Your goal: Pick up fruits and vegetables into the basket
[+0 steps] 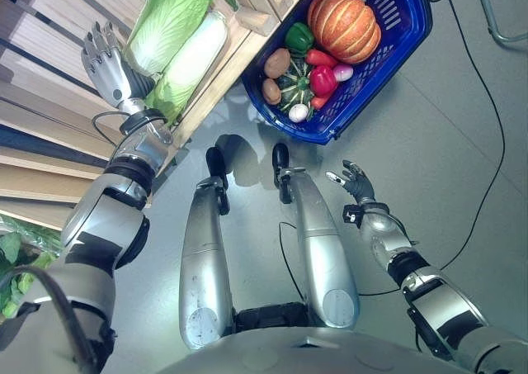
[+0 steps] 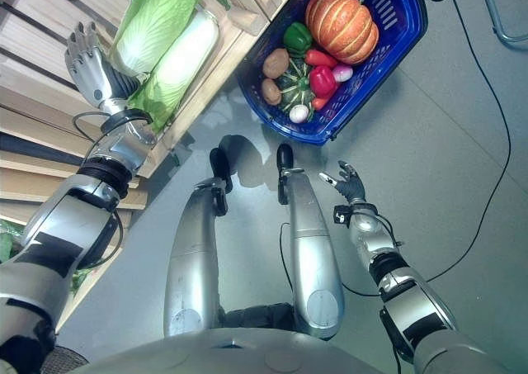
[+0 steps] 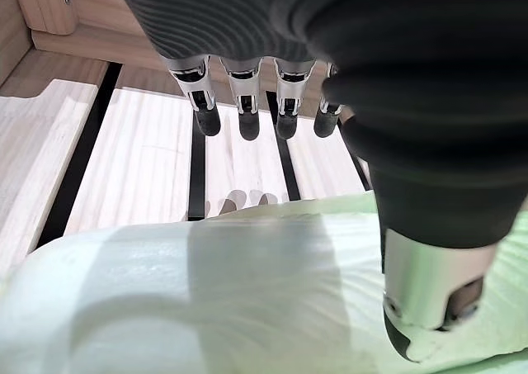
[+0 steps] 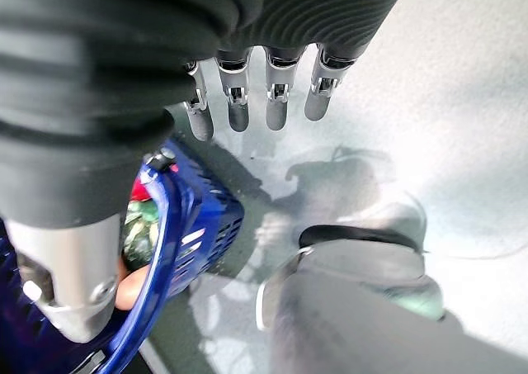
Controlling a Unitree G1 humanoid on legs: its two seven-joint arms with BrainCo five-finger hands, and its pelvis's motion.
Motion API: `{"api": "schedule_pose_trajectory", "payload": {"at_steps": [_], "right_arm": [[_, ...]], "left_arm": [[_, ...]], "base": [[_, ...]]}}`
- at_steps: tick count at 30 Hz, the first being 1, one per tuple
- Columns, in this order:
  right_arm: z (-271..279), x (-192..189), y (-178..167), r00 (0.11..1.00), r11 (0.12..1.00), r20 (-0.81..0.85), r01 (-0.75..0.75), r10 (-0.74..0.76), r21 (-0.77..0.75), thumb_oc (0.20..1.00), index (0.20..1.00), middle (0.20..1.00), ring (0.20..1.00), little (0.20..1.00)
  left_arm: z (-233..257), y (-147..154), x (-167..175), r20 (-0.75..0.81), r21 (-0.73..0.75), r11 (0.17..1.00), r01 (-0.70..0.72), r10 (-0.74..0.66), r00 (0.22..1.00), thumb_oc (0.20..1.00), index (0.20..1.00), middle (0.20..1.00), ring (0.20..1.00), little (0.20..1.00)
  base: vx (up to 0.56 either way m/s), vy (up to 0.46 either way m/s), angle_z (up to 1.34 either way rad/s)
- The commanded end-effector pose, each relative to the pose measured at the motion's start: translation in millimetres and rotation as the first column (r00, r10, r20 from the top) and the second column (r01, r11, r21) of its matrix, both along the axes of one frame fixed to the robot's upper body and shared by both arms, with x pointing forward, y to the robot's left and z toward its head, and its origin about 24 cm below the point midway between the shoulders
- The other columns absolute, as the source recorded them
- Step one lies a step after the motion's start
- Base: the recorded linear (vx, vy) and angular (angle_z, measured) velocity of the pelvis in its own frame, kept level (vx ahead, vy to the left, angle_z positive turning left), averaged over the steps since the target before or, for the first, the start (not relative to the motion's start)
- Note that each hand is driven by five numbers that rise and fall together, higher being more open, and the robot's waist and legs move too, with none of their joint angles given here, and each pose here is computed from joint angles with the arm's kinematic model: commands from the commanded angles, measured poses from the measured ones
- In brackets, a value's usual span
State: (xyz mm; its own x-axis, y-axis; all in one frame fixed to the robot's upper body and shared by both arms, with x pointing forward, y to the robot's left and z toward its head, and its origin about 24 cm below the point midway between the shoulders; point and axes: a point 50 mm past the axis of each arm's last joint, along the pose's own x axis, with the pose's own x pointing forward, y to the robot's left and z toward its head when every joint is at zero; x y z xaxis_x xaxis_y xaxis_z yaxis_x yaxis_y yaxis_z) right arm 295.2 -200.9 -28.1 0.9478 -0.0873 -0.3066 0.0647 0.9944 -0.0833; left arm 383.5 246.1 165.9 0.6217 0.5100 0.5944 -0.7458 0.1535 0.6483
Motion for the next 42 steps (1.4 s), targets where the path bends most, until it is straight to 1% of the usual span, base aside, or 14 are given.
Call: {"api": "schedule_pose_trajectory", "payload": {"at_steps": [1,6,11,19,22,23,24,26,29,34,38,42], "right_arm": [[-11.8,-19.6,-3.2,1.0,1.0,-0.013,0.006,-0.006,0.014,1.0,1.0,1.0,1.0,1.0],[-10.1,-17.8,-0.2,1.0,1.0,-0.004,0.009,-0.009,0.019,1.0,1.0,1.0,1.0,1.0],[-6.2,-14.7,-0.2,1.0,1.0,0.011,0.007,-0.007,0.019,1.0,1.0,1.0,1.0,1.0],[-0.9,-13.0,4.5,0.999,1.0,0.044,-0.015,0.014,0.024,1.0,1.0,1.0,1.0,1.0],[2.4,-11.3,6.2,0.998,1.0,0.062,-0.018,0.017,0.025,1.0,1.0,1.0,1.0,1.0],[3.2,-10.9,6.6,0.998,0.999,0.068,-0.015,0.014,0.028,1.0,1.0,1.0,1.0,1.0],[3.3,-11.0,6.0,0.997,0.999,0.072,-0.017,0.014,0.03,1.0,1.0,1.0,1.0,1.0],[3.7,-10.9,7.3,0.997,0.999,0.077,-0.018,0.015,0.034,1.0,1.0,1.0,1.0,1.0],[4.2,-11.0,8.9,0.996,0.999,0.083,-0.02,0.016,0.041,1.0,1.0,1.0,1.0,1.0],[5.2,-11.9,9.8,0.995,0.998,0.101,-0.026,0.021,0.056,1.0,1.0,1.0,1.0,1.0],[8.7,-13.2,10.3,0.99,0.997,0.144,-0.018,0.006,0.081,1.0,1.0,1.0,1.0,1.0],[19.9,-14.3,14.0,0.975,0.993,0.223,-0.011,-0.016,0.117,1.0,1.0,1.0,1.0,1.0]], "left_arm": [[14.3,18.8,-5.1,0.069,-0.002,0.996,-0.091,0.091,0.993,1.0,1.0,1.0,1.0,1.0],[10.7,24.0,-5.9,0.03,-0.003,0.992,-0.13,0.13,0.991,1.0,1.0,1.0,1.0,1.0],[11.0,29.0,-6.3,-0.015,0.037,0.984,-0.173,0.174,0.985,1.0,1.0,1.0,1.0,1.0],[22.7,17.0,-0.1,-0.002,0.139,0.982,-0.127,0.129,0.992,1.0,1.0,1.0,1.0,1.0],[25.3,15.0,1.6,-0.008,0.144,0.981,-0.128,0.13,0.991,1.0,1.0,1.0,1.0,1.0],[24.1,15.4,1.5,-0.01,0.143,0.981,-0.131,0.134,0.991,0.642,0.642,0.642,0.642,0.642],[22.7,16.4,1.1,-0.01,0.13,0.982,-0.138,0.141,0.99,0.398,0.398,0.398,0.398,0.398],[21.0,17.6,0.8,-0.015,0.128,0.981,-0.146,0.149,0.989,0.2,0.2,0.2,0.2,0.2],[20.4,19.8,0.3,-0.027,0.15,0.978,-0.147,0.152,0.988,0.2,0.2,0.2,0.2,0.2],[16.7,25.1,-2.5,-0.022,0.133,0.976,-0.172,0.176,0.984,0.2,0.2,0.2,0.2,0.2],[24.7,26.0,-4.6,0.062,0.137,0.977,-0.161,0.154,0.986,0.2,0.2,0.2,0.2,0.2],[34.1,24.0,-10.6,0.203,0.158,0.98,-0.125,0.091,0.975,0.2,0.2,0.2,0.2,0.2]], "base": [[0.0,0.0,0.0],[0.0,-0.008,0.02],[0.0,0.0,0.0],[-0.01,-0.005,-0.01],[-0.04,-0.018,-0.01],[0.0,0.0,0.0],[0.0,0.0,0.0],[0.0,0.0,0.0],[0.0,0.0,0.0],[0.0,0.0,0.0],[0.01,-0.004,0.01],[0.03,-0.021,0.04]]}}
